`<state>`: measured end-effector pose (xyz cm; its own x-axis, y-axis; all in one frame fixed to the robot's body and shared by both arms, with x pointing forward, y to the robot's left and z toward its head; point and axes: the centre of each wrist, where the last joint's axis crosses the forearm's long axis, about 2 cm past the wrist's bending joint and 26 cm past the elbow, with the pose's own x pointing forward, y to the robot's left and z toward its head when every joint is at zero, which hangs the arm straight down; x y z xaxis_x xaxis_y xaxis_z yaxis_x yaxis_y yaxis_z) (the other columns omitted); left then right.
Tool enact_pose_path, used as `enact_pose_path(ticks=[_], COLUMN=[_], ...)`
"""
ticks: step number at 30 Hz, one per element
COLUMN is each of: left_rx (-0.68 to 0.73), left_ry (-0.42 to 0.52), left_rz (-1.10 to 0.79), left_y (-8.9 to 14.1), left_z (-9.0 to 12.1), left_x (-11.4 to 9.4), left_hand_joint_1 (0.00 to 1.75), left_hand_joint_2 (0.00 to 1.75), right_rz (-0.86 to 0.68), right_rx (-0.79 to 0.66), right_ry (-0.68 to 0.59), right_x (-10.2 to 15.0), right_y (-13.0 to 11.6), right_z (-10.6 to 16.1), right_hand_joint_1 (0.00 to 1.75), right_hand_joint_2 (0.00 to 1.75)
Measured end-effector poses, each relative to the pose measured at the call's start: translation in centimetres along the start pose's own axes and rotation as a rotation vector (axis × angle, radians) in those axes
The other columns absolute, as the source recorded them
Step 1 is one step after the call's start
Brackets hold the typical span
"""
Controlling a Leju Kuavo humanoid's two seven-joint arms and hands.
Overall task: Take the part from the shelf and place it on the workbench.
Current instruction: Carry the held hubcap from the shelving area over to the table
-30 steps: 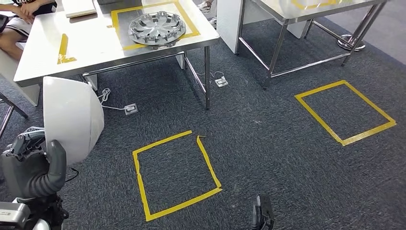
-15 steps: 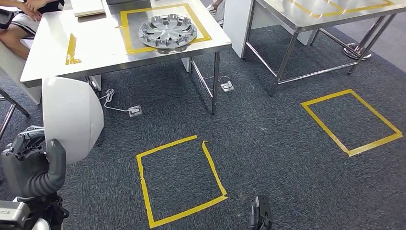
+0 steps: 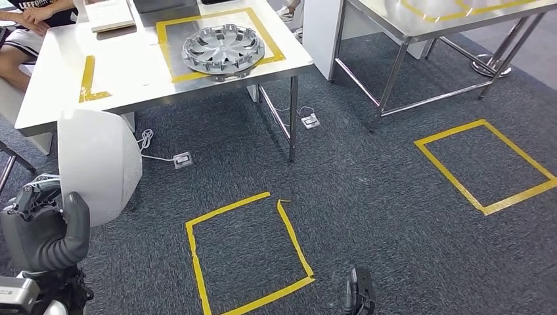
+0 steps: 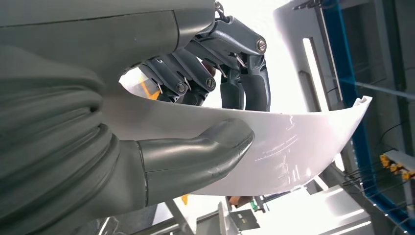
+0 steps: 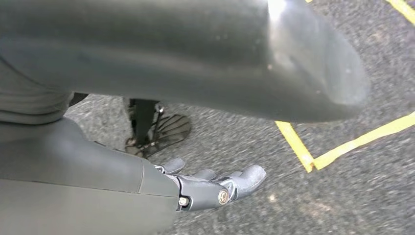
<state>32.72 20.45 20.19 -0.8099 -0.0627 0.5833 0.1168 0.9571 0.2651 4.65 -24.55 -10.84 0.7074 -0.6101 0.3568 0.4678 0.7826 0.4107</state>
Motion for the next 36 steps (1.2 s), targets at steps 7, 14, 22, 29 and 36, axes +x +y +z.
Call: enact_pose_path(ticks=[7, 14, 22, 29, 36], left_rx=[0.003, 0.003, 0.004, 0.000, 0.000], left_ry=[-0.009, -0.002, -0.005, 0.005, 0.002], left_rz=[-0.003, -0.002, -0.005, -0.010, -0.017], left_y=[0.18, 0.12, 0.26, 0.43, 0.70], left_z=[-0.18, 0.16, 0.17, 0.66, 0.69], left_x=[0.12, 0.11, 0.18, 0.13, 0.16], left_hand_joint_1=[1.75, 1.75, 1.75, 1.75, 1.75], left_hand_joint_2=[1.75, 1.75, 1.75, 1.75, 1.75], right_rz=[0.000, -0.002, -0.003, 0.000, -0.008], right_rx=[0.007, 0.015, 0.015, 0.015, 0.029], right_ry=[-0.003, -0.002, -0.009, -0.017, -0.025], right_x=[0.16, 0.00, -0.06, -0.16, -0.04], right_y=[0.16, 0.08, 0.05, 0.07, 0.31], right_z=[-0.11, -0.02, 0.02, 0.05, -0.06], right_hand_joint_1=[0.00, 0.00, 0.00, 0.00, 0.00], right_hand_joint_2=[0.00, 0.00, 0.00, 0.00, 0.00])
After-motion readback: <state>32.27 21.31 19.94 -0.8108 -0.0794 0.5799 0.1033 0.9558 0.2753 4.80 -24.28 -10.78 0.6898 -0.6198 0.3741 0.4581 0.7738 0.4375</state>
